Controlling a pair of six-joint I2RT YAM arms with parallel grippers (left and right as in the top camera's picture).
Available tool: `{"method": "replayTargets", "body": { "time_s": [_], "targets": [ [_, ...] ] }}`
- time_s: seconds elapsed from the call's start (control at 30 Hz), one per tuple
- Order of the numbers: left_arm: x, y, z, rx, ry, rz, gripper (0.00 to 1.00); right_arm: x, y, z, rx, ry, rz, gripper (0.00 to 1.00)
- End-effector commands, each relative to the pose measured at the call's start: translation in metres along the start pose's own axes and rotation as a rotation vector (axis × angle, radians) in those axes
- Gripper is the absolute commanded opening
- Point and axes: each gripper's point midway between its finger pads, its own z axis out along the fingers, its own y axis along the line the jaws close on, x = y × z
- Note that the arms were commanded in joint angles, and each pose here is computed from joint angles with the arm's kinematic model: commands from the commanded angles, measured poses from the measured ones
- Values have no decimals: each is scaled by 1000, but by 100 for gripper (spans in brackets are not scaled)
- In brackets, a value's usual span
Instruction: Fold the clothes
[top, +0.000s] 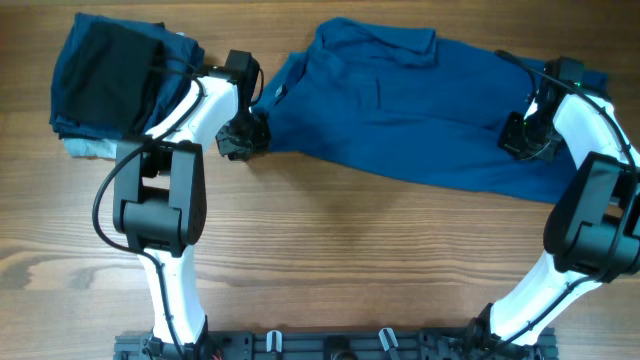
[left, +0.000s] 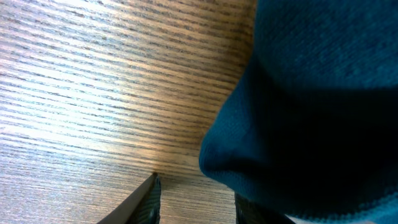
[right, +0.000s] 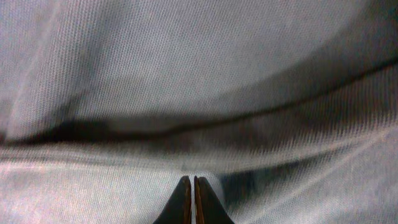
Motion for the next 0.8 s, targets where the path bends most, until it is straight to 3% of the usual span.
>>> {"method": "replayTargets", "body": {
  "time_s": [0.0, 0.13, 0.37, 0.5, 0.57, 0.6, 0.63, 0.77],
  "targets": [
    [2, 0, -6, 11, -4, -14, 39, -2, -15, 17, 84, -3, 12, 4],
    [2, 0, -6, 11, -4, -14, 38, -21, -18, 22, 90, -72, 24, 6],
    [2, 0, -6, 11, -5, -14, 38, -75, -11, 12, 57, -291, 18, 18],
    [2, 0, -6, 12, -6, -15, 39, -94, -48, -47, 81, -327, 85, 31],
    [0, -1, -6, 15, -11, -14, 39, -77, -81, -78, 103, -292, 148, 36],
    [0, -1, -6, 16, -12, -14, 39, -65, -94, -81, 107, -254, 195, 27],
    [-1, -1, -6, 17, -14, -14, 39, -56, -99, -77, 78, -215, 213, 5],
    [0, -1, -6, 16, -14, -14, 39, -40, -96, -35, 0, -129, 230, 4]
  ]
}}
